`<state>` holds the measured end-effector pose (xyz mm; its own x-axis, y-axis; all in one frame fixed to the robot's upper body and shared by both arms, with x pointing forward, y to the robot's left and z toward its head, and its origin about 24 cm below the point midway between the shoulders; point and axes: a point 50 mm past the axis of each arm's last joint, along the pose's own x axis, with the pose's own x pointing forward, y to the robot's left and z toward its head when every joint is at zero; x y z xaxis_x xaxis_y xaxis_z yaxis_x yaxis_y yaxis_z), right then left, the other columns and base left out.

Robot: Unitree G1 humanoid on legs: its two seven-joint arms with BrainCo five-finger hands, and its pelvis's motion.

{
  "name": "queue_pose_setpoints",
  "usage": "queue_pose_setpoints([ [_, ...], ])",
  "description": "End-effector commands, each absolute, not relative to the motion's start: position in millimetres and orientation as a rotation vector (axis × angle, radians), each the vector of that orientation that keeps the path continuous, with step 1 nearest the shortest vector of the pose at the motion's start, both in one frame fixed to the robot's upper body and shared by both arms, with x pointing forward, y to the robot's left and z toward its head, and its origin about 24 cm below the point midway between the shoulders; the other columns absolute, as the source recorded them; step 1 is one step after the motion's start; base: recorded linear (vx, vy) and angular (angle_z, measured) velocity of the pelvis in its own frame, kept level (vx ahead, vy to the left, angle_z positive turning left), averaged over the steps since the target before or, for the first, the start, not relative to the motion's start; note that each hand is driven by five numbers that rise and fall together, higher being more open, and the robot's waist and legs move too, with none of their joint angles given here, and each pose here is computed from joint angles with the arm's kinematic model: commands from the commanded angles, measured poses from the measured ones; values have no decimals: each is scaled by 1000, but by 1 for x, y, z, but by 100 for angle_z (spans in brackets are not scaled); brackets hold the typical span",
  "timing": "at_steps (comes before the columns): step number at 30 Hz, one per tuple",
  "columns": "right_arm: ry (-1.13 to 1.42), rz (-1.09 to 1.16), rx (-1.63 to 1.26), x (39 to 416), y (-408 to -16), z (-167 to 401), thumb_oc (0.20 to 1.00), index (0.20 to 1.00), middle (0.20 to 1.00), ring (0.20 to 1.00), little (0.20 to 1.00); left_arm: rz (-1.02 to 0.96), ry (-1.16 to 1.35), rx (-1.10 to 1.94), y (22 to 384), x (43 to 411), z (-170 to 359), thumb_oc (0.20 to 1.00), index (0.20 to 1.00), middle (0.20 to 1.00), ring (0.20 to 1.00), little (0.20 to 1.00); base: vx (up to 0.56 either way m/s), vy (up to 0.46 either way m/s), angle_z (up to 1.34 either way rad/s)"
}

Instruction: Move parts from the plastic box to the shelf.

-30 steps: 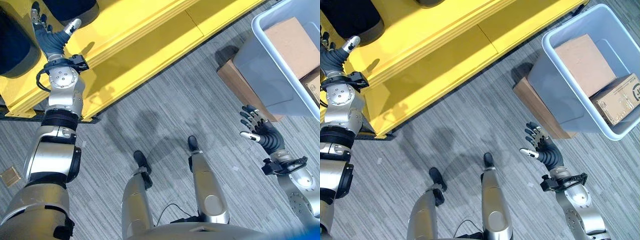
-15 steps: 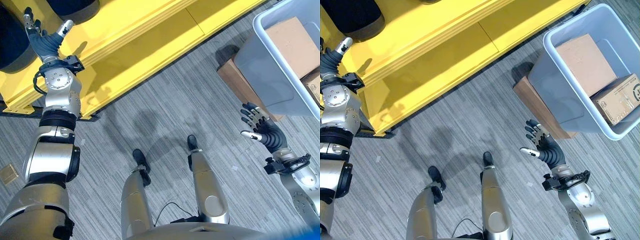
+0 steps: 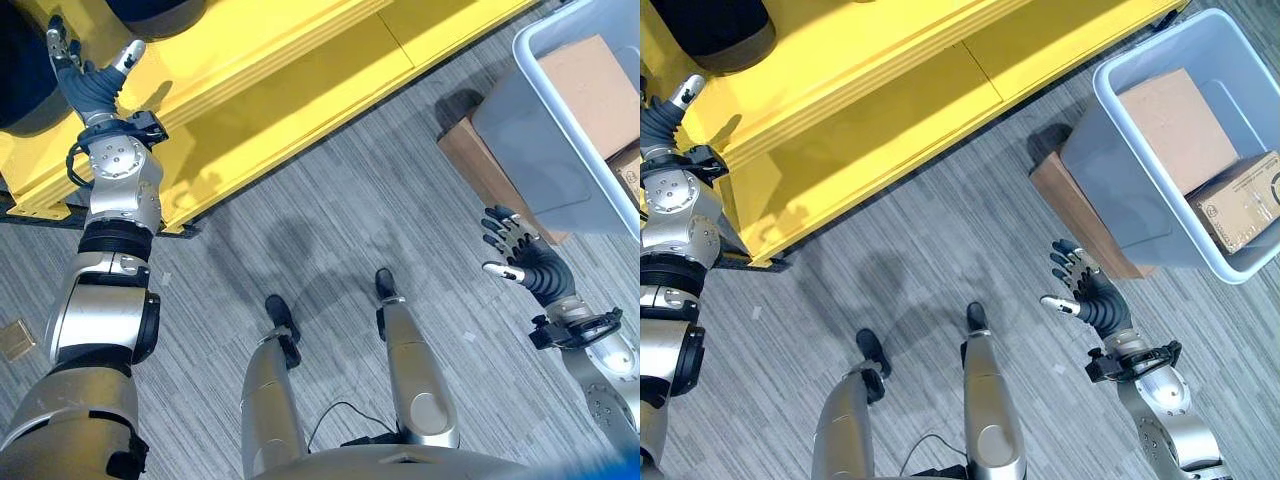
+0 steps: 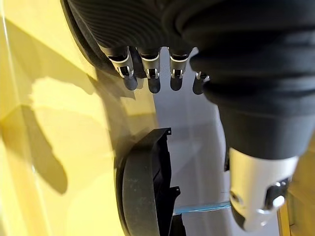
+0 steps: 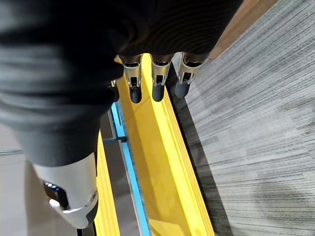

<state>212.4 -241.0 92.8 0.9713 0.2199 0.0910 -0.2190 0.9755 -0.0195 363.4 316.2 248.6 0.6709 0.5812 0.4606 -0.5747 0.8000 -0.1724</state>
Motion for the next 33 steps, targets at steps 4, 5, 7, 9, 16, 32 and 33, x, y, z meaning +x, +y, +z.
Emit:
queue_pose_setpoints([
  [4,-164,223,-36,208,-252,112,1000,1000,1000,1000,1000,739,-589,37,344,347,266,1000,1000,1000,1000,1000,0,0,0],
  [5,-164,223,-38,208,-252,113,1000,1000,1000,1000,1000,734,-591,47,343,347,267,1000,1000,1000,1000,1000,0,0,0],
  [7,-160,225,-40,208,-252,112,1000,1000,1000,1000,1000,740,-586,50,345,346,265,1000,1000,1000,1000,1000,0,0,0],
  [9,-159,227,-43,208,-252,112,1000,1000,1000,1000,1000,740,-584,52,345,346,265,1000,1000,1000,1000,1000,0,0,0],
  [16,-154,230,-44,208,-252,112,1000,1000,1000,1000,1000,742,-584,63,347,345,265,1000,1000,1000,1000,1000,0,0,0],
  [32,-161,213,-35,211,-254,111,1000,1000,1000,1000,1000,603,-768,88,314,341,293,1000,1000,1000,1000,1000,0,0,0],
  [33,-154,208,-32,211,-254,109,1000,1000,1000,1000,1000,524,-848,87,297,336,302,1000,1000,1000,1000,1000,0,0,0],
])
